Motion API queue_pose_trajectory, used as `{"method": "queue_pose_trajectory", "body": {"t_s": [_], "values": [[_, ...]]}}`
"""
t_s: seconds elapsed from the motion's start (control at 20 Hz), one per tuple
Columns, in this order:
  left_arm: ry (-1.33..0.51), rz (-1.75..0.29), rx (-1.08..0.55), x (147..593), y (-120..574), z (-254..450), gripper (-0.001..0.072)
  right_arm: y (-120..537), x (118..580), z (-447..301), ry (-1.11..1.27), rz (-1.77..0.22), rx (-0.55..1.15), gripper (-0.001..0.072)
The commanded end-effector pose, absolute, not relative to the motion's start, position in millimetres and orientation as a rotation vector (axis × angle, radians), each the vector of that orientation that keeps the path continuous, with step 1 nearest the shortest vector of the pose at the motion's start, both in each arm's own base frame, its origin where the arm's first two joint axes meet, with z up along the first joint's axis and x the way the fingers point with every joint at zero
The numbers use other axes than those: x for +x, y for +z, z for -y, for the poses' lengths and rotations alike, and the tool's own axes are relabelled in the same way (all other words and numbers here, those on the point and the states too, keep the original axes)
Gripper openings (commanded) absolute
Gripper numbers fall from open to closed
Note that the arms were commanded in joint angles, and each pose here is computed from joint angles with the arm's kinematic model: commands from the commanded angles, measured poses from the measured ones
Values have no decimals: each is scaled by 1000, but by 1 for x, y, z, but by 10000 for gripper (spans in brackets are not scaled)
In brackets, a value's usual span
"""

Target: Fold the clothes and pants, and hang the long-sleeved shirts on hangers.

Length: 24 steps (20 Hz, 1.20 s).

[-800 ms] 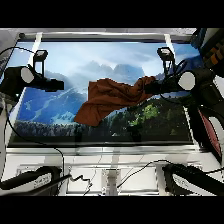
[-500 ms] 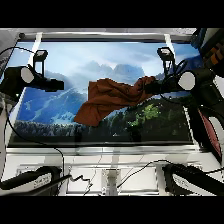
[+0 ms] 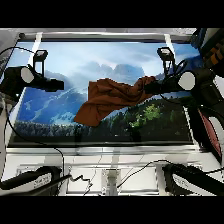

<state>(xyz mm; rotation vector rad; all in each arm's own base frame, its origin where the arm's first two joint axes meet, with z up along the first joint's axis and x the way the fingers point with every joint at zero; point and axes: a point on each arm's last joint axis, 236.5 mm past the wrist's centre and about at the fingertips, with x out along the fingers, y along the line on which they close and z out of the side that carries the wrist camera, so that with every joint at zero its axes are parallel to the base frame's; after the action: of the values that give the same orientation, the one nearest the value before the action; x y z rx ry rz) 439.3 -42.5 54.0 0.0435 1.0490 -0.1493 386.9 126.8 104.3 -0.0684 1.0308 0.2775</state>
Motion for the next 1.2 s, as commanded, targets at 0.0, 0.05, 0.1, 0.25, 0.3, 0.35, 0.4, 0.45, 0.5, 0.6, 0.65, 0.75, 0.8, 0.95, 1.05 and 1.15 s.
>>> {"method": "queue_pose_trajectory", "body": {"t_s": [0.0,0.05,0.1,0.25,0.3,0.35,0.4,0.45,0.5,0.6,0.65,0.75,0.8,0.95,1.05,1.15], "values": [[-147,-1035,44,443,54,42,14,106,390,-128,280,-1017,-65,14],[-148,-1041,43,443,52,42,15,109,394,-130,282,-993,-58,14],[-147,-1049,44,443,49,42,15,114,401,-132,284,-959,-52,14],[-149,-1102,41,445,25,43,245,127,416,-140,298,-870,-19,14],[-157,-1129,23,446,13,47,580,130,419,-140,298,-856,-19,19],[-168,-1149,-6,448,0,52,687,130,420,-140,296,-852,-20,38],[-182,-1156,-23,453,-11,57,672,130,420,-139,296,-852,-27,38],[-204,-1153,-46,459,-20,64,542,130,420,-138,294,-852,-31,51],[-224,-1150,-94,463,-28,74,522,130,420,-137,291,-851,-37,124],[-293,-1138,-197,471,-38,97,522,130,421,-133,280,-847,-60,174],[-343,-1124,-233,475,-40,110,523,130,422,-132,287,-843,-87,174],[-400,-1091,-318,485,-41,129,539,129,422,-132,300,-840,-115,174],[-402,-1073,-376,493,-41,136,588,129,422,-132,304,-838,-123,174],[-399,-1034,-466,515,-48,141,598,129,422,-132,306,-838,-127,174],[-404,-1057,-468,522,-62,143,597,130,422,-132,306,-837,-126,174],[-431,-1104,-468,522,-77,151,598,130,422,-132,306,-837,-126,174]]}}
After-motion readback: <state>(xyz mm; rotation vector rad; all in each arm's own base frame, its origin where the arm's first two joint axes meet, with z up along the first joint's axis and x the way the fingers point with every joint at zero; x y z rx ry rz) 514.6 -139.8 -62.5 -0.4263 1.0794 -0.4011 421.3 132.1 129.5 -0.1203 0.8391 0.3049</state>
